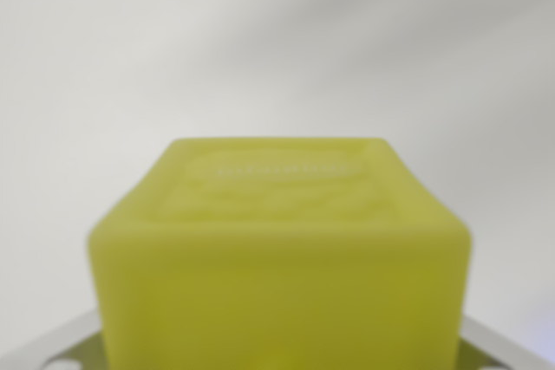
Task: Pick yellow cube
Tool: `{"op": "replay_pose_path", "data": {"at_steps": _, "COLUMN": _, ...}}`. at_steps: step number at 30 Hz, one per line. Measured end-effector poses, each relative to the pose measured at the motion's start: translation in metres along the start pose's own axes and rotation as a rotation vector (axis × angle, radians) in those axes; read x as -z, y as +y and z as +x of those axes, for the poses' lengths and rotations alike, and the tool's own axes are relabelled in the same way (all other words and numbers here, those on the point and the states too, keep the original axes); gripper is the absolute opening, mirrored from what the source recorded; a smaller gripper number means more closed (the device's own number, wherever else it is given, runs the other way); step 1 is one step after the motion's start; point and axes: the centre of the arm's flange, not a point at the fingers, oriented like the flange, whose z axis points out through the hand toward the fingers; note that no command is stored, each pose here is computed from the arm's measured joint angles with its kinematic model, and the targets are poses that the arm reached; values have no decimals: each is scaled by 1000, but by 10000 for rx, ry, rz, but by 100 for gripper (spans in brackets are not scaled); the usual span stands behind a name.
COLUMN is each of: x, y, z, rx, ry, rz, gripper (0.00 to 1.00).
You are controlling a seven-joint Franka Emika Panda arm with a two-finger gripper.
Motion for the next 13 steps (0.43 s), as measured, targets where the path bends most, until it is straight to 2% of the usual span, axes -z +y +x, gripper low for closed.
{"op": "replay_pose_path", "data": {"at_steps": 13, "x": 10, "y": 0, "z": 0, "rx": 0, "ry": -1, "rz": 5, "gripper": 0}}
